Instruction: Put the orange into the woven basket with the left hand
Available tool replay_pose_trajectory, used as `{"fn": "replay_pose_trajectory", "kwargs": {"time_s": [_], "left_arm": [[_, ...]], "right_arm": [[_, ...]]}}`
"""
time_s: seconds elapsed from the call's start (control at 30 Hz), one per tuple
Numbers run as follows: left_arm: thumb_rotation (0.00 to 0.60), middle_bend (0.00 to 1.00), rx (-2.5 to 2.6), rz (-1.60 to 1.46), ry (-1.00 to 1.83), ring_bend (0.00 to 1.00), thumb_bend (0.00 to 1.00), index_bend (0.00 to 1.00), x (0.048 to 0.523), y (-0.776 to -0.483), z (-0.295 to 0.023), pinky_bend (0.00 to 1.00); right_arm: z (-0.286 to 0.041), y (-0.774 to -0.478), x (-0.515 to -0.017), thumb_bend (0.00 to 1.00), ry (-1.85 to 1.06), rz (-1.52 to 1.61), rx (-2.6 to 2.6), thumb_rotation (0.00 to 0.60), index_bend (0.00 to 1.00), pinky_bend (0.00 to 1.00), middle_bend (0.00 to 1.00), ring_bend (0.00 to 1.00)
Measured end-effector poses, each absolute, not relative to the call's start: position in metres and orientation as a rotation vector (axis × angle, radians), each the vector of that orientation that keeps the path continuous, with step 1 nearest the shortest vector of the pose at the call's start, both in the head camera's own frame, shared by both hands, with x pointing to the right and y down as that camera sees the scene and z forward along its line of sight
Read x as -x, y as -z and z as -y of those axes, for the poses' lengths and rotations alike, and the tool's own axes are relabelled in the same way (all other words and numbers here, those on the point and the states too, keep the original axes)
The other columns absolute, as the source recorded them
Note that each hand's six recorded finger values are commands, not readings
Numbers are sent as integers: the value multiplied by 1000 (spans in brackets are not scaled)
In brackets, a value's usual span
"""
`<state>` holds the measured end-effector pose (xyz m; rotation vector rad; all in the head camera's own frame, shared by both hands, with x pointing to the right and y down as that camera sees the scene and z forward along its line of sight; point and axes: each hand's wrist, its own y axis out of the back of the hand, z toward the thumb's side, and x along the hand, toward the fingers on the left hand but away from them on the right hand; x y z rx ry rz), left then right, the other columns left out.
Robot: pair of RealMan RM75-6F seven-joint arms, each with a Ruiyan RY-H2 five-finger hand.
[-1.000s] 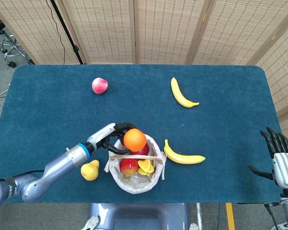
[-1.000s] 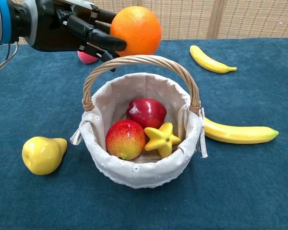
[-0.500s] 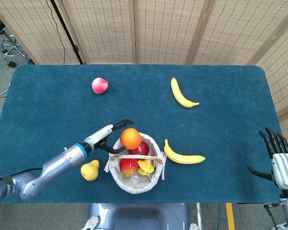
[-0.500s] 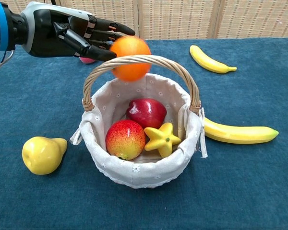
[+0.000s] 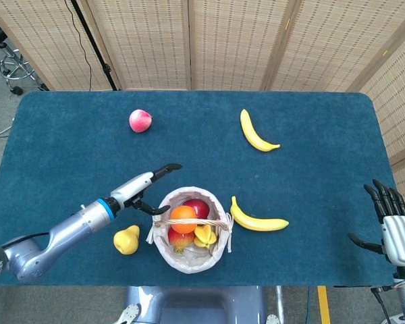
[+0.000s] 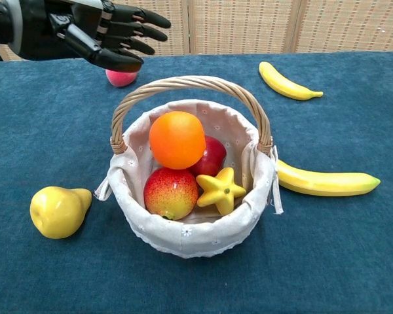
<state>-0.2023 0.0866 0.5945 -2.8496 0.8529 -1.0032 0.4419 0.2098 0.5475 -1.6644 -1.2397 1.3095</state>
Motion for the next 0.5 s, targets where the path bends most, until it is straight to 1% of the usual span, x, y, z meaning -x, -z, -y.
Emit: {"fn": "replay_pose_trajectory", "kwargs": {"time_s": [0.17, 0.3, 0.37, 0.5], "left_arm": [[600, 0, 2589, -900, 985, 0, 342, 22, 233, -590, -76, 0], [600, 0, 2270, -957, 1014, 0, 342, 23, 272, -581, -74, 0], [600, 0, 2145, -994, 1045, 0, 342, 22, 292, -576, -77, 0], [600, 0, 1941, -1066, 1153, 0, 341, 22, 341, -568, -99, 0]], "right_arm": [[-209, -554, -437, 0, -1323, 1214, 1669, 600, 60, 0, 0, 0], [-209, -558, -433, 0, -1322, 1204, 1689, 600, 60, 0, 0, 0], [-208, -559, -432, 0, -1320, 1204, 1698, 600, 60, 0, 0, 0], [-209, -563, -432, 0, -1327, 1197, 1711, 600, 60, 0, 0, 0]]}}
